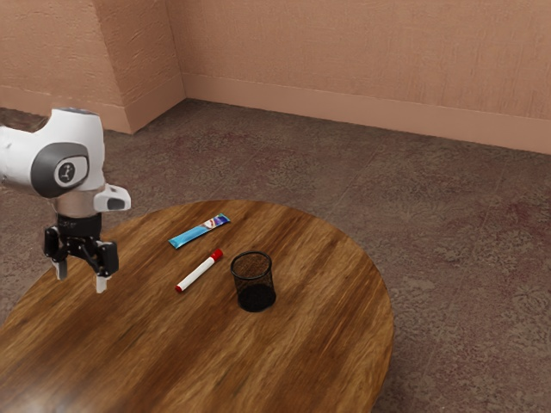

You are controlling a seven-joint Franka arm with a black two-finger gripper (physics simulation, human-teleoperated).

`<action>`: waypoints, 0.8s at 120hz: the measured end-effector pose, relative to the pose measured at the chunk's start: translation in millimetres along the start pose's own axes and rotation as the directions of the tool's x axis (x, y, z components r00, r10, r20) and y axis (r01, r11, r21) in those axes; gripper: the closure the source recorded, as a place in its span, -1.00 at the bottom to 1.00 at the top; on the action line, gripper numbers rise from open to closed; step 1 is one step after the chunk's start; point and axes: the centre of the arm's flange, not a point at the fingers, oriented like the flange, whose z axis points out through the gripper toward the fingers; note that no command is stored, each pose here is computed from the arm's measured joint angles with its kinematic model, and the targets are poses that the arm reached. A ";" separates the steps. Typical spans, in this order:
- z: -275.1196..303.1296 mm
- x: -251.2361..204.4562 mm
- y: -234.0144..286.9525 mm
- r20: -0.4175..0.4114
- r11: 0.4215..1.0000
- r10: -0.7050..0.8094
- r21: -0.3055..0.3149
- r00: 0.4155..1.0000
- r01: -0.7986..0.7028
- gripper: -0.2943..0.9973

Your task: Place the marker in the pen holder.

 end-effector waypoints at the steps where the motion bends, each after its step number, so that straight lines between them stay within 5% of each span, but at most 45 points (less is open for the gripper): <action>1: 5.1 2.3 0.0 0.000 1.000 -0.001 0.000 1.000 0.001 -0.54; 15: 46.7 33.7 4.1 -0.029 1.000 -0.008 0.010 1.000 0.008 -0.54; 47: 27.6 132.1 61.8 -0.189 0.999 0.047 0.034 0.981 -0.041 -0.54; 96: 47.3 168.6 86.1 -0.212 0.994 0.109 0.019 0.971 -0.107 -0.39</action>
